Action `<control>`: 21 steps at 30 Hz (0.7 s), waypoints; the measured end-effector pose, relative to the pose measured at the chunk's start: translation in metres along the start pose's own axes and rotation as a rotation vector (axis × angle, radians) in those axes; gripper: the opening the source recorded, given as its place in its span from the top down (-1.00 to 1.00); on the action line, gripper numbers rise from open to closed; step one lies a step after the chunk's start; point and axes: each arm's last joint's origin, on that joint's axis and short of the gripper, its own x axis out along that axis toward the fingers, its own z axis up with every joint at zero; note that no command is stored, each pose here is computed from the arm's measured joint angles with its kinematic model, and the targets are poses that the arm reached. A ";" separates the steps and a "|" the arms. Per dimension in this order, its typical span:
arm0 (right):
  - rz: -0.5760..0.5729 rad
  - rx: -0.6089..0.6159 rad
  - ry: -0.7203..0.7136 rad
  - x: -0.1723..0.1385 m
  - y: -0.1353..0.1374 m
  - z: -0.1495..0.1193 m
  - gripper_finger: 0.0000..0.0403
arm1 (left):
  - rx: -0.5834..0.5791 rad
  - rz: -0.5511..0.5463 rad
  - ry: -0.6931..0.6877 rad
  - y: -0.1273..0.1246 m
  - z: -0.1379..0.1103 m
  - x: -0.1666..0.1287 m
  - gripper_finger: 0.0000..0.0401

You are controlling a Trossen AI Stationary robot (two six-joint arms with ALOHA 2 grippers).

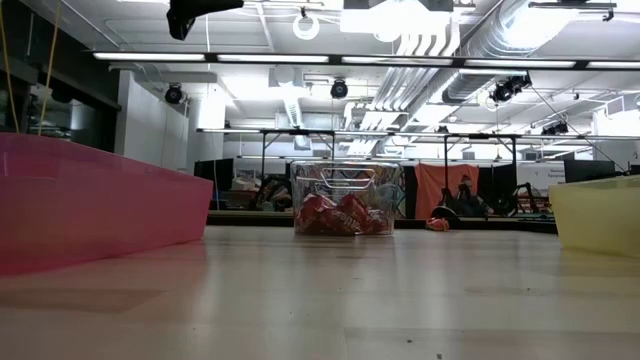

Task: Sort candy
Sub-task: Put the red candy into the transparent bin

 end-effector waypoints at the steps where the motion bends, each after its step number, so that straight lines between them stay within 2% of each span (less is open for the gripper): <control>1: -0.013 -0.005 0.003 -0.002 0.001 -0.001 0.04 | 0.000 0.000 0.000 0.000 0.000 0.000 -0.19; 12: -0.070 -0.070 0.037 0.010 0.002 -0.014 0.04 | -0.001 0.000 0.000 0.000 0.000 0.000 -0.19; 21: -0.091 -0.063 0.095 0.035 0.005 -0.006 0.05 | -0.001 0.001 0.000 0.000 0.000 0.000 -0.19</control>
